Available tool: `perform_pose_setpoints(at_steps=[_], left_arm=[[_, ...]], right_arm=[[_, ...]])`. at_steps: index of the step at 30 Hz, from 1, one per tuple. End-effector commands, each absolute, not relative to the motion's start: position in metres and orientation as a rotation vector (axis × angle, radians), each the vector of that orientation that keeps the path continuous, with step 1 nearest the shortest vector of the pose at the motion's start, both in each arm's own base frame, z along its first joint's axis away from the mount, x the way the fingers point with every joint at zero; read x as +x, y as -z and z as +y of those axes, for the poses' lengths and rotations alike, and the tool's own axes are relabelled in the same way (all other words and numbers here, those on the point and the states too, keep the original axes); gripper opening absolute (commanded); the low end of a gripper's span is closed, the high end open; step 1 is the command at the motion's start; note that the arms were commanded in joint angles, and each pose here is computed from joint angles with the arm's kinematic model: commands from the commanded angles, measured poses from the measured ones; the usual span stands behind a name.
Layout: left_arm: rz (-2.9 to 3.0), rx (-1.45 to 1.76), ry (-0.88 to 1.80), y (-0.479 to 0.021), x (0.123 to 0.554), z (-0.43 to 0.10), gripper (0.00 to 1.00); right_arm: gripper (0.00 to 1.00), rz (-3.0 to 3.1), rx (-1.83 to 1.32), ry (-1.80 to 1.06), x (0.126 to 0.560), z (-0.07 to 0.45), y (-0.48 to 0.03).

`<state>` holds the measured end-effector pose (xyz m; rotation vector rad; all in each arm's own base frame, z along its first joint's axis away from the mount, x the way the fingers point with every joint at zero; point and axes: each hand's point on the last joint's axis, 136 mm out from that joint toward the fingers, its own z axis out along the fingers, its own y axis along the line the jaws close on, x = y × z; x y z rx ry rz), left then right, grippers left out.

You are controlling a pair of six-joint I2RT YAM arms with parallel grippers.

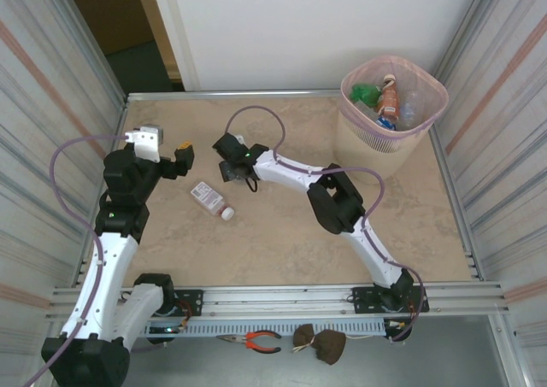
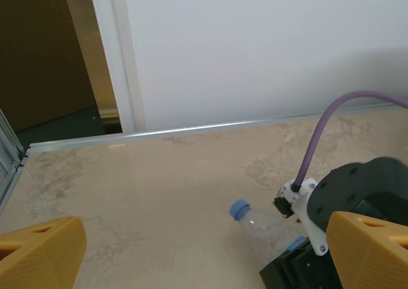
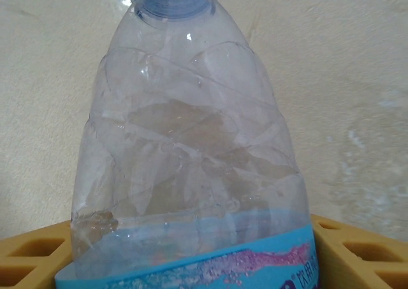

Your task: Put the plastic bottles in the bin

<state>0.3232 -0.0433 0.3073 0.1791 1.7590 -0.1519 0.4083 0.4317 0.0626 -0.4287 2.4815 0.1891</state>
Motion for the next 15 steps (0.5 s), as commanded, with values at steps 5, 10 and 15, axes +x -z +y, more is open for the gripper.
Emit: perform_pose_setpoints(at_steps=[5, 10, 15], left_arm=[[1.728, 0.205, 0.154, -0.312, 0.324, -0.047, 0.98], [1.731, 0.209, 0.161, -0.311, 0.325, -0.048, 0.98], [1.729, 0.207, 0.164, -0.312, 0.325, -0.048, 0.98]], right_arm=[[0.69, 2.407, -0.456, -0.195, 0.406, 0.409, -0.133], [0.69, 2.379, -0.416, -0.209, 0.406, 0.381, -0.179], [0.69, 2.324, -0.359, -0.243, 0.406, 0.347, -0.232]])
